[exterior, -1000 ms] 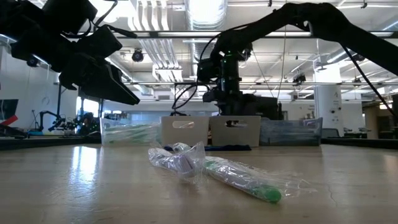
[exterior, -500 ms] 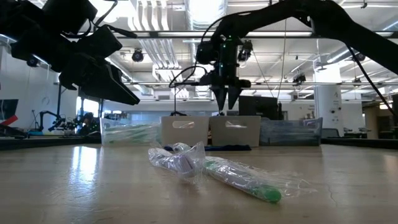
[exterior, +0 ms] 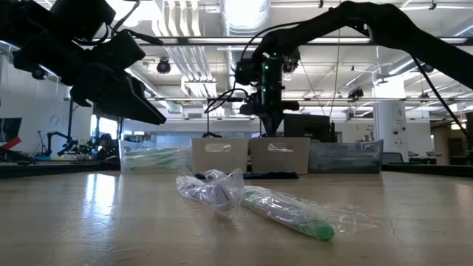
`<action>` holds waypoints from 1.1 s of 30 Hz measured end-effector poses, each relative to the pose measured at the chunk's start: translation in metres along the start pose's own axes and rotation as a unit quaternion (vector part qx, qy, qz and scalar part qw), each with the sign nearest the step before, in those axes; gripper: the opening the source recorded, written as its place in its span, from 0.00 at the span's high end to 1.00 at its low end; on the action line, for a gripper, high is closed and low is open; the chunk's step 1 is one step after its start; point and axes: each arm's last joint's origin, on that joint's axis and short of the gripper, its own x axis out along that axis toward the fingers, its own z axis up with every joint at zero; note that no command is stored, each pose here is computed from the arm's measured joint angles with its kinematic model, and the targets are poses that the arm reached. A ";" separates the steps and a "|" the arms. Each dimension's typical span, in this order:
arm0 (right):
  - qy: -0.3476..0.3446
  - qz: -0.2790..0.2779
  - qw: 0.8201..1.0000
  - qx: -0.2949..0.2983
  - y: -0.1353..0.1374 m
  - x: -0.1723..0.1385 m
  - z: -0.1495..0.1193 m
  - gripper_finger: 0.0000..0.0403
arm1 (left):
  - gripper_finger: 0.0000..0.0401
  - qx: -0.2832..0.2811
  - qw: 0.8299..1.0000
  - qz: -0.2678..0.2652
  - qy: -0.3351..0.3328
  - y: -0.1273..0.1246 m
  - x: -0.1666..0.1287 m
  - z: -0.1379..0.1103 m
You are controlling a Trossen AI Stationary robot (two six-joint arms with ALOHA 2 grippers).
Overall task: Pick & Place Toothbrushes
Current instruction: Put the violet toothbrush into the gray bin
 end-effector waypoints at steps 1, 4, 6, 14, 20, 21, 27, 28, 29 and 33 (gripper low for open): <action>-0.003 -0.005 1.000 0.002 -0.001 0.001 0.000 0.96 | 0.56 0.000 1.000 0.000 0.000 0.000 0.000 0.000; -0.007 -0.028 1.000 0.004 -0.004 0.002 0.001 0.97 | 0.56 0.000 1.000 0.000 0.000 0.000 0.000 0.000; -0.009 -0.035 0.999 0.006 -0.004 0.002 0.001 0.98 | 0.56 0.000 1.000 0.000 0.000 0.000 0.000 0.000; 0.007 -0.039 0.999 0.005 -0.001 0.018 -0.006 0.98 | 0.56 0.000 1.000 0.000 0.000 0.000 0.000 0.000; 0.018 0.008 1.000 -0.024 0.004 0.028 -0.008 0.98 | 0.56 0.000 1.000 0.000 0.000 0.000 0.000 0.000; 0.019 0.018 0.999 -0.029 0.004 0.028 -0.008 0.98 | 0.56 0.000 1.000 0.000 0.000 0.000 0.000 0.000; 0.019 0.028 0.999 -0.038 0.005 0.025 -0.008 0.98 | 0.56 0.000 1.000 0.000 0.000 0.000 0.000 0.000; 0.019 0.030 0.999 -0.039 0.005 0.024 -0.008 0.98 | 0.56 0.000 1.000 0.000 0.000 0.000 0.000 0.000; 0.020 0.032 0.998 -0.043 0.004 0.023 -0.007 0.98 | 0.56 0.000 1.000 0.000 0.000 0.000 0.000 0.000; 0.017 0.044 0.997 -0.056 0.005 0.020 -0.006 0.98 | 0.56 0.000 1.000 0.000 0.000 0.000 0.000 0.000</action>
